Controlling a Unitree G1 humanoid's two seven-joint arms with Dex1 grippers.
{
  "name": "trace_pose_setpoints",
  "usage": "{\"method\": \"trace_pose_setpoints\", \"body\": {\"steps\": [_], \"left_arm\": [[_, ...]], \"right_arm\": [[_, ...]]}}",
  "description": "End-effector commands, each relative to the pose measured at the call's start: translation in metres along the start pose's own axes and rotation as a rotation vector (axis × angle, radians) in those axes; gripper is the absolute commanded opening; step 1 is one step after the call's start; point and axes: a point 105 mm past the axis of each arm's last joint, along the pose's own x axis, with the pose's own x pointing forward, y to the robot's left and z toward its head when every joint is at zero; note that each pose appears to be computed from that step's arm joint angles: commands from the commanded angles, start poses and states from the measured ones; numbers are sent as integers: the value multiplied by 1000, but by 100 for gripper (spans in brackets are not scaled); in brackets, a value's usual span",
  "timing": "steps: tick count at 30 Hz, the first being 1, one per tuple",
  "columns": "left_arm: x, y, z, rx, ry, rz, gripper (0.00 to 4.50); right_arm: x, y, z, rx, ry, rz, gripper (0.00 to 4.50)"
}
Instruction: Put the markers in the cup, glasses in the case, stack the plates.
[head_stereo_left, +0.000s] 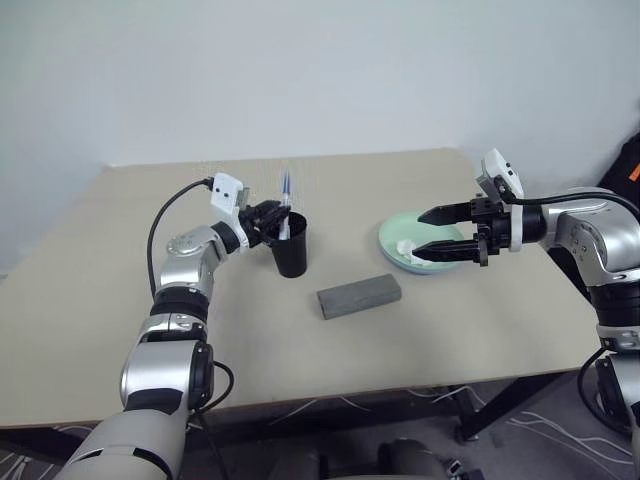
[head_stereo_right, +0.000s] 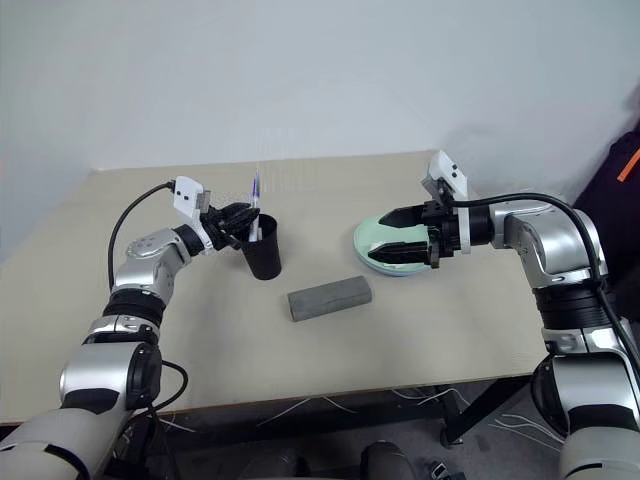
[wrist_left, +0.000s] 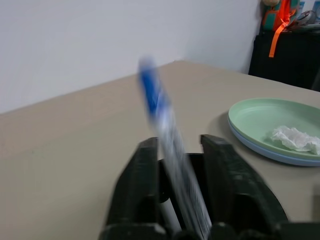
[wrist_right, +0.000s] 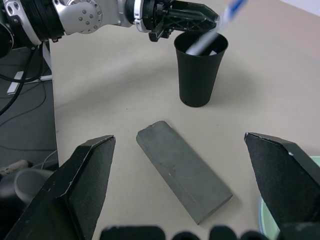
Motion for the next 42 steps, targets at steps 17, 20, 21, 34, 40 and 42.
{"method": "trace_pose_setpoints", "body": {"steps": [17,20,21,34,40,42], "left_arm": [[-21,-9,44,121,-33,-134,449],[-65,-4,68,167,21,-216,449],[-77,-3,70,177,45,-232,449],[-156,-7,47,45,100,-99,449],[-160,-25,32,-38,82,-77,449],[-159,-29,27,-68,75,-62,449]], "right_arm": [[-9,0,15,-48,-40,-23,450],[-12,-1,13,-39,-47,-44,450],[-12,-1,12,-36,-49,-51,450],[6,9,11,0,-90,-38,450],[25,20,20,-6,-125,11,450],[26,24,25,-10,-142,23,450]]}}
